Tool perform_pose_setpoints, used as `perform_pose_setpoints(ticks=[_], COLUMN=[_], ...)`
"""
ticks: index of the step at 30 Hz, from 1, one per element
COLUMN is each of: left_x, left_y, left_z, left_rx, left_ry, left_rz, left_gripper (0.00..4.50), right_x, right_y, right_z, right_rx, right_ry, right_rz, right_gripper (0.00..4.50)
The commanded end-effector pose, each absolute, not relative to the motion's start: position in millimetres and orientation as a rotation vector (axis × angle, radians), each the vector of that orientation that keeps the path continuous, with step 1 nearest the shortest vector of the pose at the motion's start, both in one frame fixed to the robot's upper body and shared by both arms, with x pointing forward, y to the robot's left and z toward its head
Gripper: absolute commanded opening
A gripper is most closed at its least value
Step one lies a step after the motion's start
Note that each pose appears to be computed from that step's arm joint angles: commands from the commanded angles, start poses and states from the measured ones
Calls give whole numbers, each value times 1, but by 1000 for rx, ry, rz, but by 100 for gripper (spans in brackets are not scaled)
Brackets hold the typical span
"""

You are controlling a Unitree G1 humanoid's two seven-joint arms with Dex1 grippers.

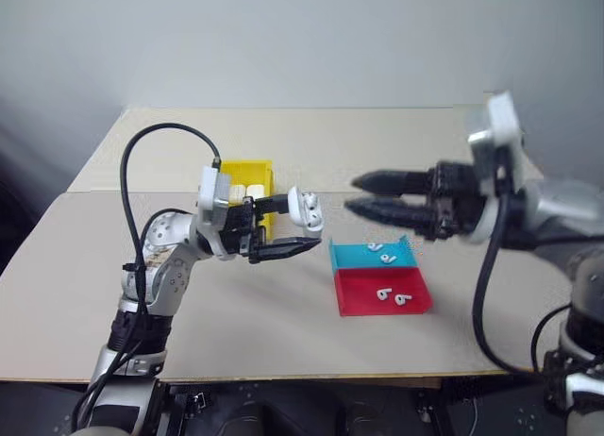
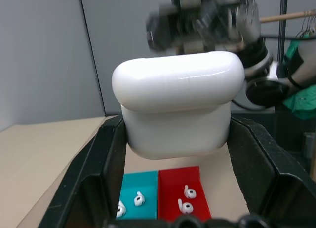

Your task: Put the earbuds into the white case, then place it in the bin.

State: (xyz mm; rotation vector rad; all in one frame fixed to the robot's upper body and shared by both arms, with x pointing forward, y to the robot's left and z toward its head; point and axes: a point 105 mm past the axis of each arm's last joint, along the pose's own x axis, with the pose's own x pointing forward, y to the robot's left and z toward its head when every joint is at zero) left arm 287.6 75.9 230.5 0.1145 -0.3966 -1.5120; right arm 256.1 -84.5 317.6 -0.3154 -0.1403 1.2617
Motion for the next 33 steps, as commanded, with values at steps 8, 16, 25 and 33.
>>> perform_pose_setpoints(ticks=[8, 16, 25, 33], left_x=[319, 316, 315, 360], left_y=[49, 54, 74, 131], left_z=[220, 228, 237, 256], left_rx=[315, 282, 237, 259], left_ry=[-344, -382, -446, -407], left_rz=[-1367, -1353, -1194, -537], left_gripper=[280, 280, 280, 280], right_x=[276, 298, 294, 283], right_y=[-42, -51, -84, -120], right_z=[304, 280, 297, 287], right_rx=[-703, -811, -595, -282], right_ry=[-21, 68, -11, -214], right_rz=[1353, 1301, 1232, 1038], right_gripper=[4, 4, 4, 4])
